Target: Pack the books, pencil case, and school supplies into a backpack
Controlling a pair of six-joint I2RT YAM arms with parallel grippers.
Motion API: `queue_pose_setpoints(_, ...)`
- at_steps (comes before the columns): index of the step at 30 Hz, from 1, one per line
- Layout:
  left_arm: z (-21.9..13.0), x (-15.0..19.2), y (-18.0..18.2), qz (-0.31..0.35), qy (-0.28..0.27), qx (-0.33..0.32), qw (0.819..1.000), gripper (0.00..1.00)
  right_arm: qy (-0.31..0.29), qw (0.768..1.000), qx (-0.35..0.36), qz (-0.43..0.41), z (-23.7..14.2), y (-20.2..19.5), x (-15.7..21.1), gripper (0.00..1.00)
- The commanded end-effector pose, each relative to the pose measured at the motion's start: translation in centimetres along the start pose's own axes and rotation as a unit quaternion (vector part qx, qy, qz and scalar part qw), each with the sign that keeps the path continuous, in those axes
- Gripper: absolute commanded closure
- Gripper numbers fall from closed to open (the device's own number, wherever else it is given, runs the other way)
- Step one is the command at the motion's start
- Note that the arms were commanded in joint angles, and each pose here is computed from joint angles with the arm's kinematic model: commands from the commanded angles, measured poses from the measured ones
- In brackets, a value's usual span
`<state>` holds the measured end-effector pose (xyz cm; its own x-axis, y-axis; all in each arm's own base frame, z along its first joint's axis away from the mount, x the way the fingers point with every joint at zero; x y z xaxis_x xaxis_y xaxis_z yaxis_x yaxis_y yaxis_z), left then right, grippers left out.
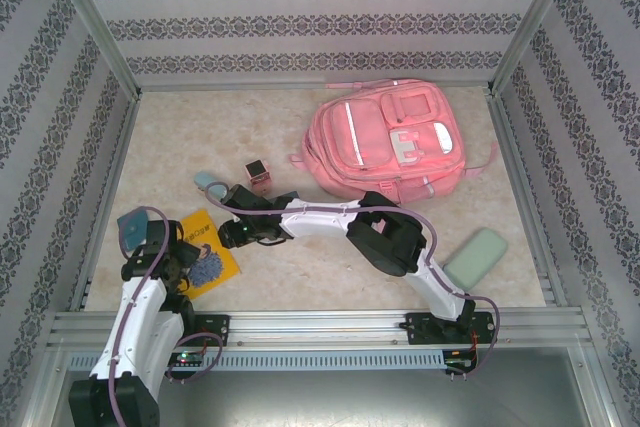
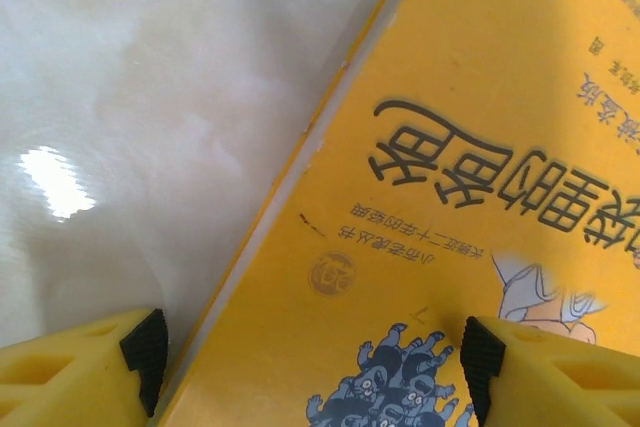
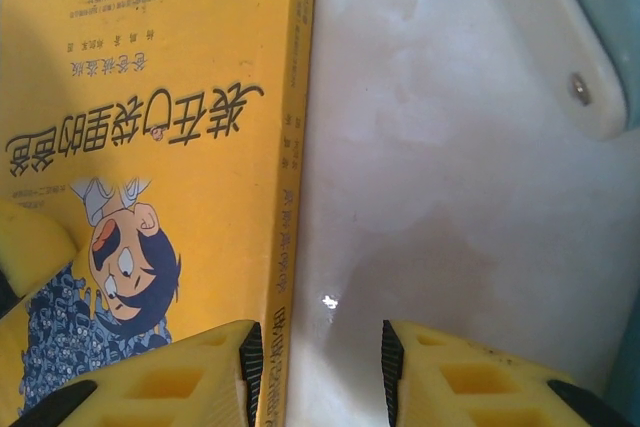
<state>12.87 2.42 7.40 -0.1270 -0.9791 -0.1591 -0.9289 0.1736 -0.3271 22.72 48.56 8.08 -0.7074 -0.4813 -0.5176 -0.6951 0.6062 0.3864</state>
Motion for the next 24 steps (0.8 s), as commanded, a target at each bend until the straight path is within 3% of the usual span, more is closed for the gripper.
queue_pose_setpoints(1, -0.4, 3.2, -3.5, 0.004, 0.152, 0.123, 0.981, 0.25, 0.002, 1.0, 0.0, 0.001, 0.3, -0.3, -0.4, 0.62)
queue_pose_setpoints(10, -1.1, 3.4, -3.8, 0.013, 0.162, 0.127, 0.979, 0.24, 0.008, 1.0, -0.004, 0.002, 0.4, -0.6, -0.5, 0.62)
queue_pose_setpoints(15, -1.0, 2.7, -2.4, 0.025, 0.124, 0.08, 0.989, 0.25, 0.014, 1.0, -0.002, 0.003, 0.4, -1.3, -0.3, 0.62)
queue_pose_setpoints(24, 0.3, 2.5, 0.1, 0.004, 0.104, 0.004, 0.995, 0.44, 0.033, 0.999, 0.007, -0.004, 1.1, -2.8, 0.1, 0.6)
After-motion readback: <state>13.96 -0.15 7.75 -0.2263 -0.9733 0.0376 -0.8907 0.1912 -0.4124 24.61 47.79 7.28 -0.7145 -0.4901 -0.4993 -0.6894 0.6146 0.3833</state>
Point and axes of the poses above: each hand's point on the last joint's axis, 136 mm out from that joint toward the fingers, its own z axis out along the fingers, its own y axis along the line the jaws close on, x = y × z, the point moved 6 cm from there along -z, back along the fingers, and after that the axes turned 13 degrees about -z, right-handed, at the moved point
